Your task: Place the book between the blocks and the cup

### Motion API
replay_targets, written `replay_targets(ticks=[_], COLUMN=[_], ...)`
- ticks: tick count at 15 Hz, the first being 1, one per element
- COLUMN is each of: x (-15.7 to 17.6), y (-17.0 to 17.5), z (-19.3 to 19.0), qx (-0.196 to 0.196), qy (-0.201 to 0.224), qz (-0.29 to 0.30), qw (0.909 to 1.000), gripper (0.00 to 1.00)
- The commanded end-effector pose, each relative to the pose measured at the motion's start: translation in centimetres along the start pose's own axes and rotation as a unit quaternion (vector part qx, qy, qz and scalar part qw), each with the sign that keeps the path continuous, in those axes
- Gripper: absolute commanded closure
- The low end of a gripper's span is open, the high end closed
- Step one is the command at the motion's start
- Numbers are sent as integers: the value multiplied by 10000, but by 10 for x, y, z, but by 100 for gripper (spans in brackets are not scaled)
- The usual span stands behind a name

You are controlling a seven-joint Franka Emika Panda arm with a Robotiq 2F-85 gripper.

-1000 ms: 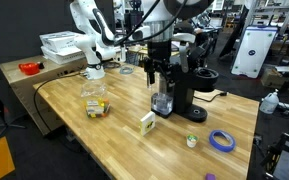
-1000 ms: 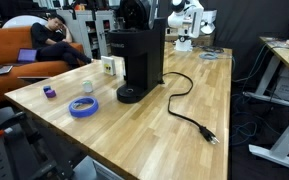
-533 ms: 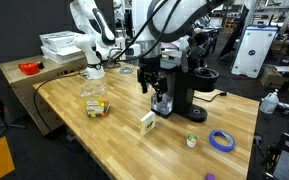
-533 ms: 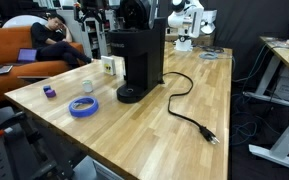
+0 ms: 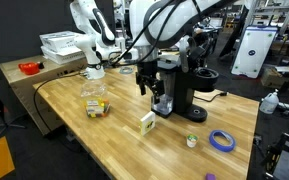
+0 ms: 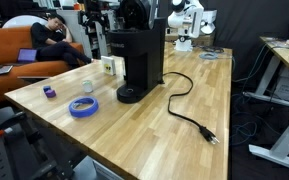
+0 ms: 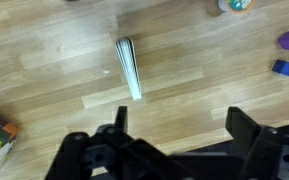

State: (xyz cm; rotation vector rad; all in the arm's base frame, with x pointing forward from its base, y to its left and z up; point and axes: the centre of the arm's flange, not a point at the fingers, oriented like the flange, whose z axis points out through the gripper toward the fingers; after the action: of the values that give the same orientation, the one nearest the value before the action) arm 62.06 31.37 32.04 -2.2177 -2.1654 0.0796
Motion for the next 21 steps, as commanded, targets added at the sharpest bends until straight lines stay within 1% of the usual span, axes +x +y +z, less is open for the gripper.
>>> replay_targets(ticks=[1, 5, 9, 12, 15, 17, 18, 21], x=[0, -1, -3, -8, -12, -14, -13, -13], y=[0, -1, 2, 9, 14, 18, 9, 13], z=[0, 6, 37, 65, 83, 88, 90, 90], qx=[0, 28, 275, 451, 579, 573, 609, 591], qy=[0, -63, -18, -121, -146, -93, -164, -141], qz=[-1, 70, 118, 143, 158, 133, 173, 187], qw=[10000, 10000, 9996, 9988, 9981, 9982, 9979, 9980], gripper=[0, 0, 0, 0, 0, 0, 0, 0])
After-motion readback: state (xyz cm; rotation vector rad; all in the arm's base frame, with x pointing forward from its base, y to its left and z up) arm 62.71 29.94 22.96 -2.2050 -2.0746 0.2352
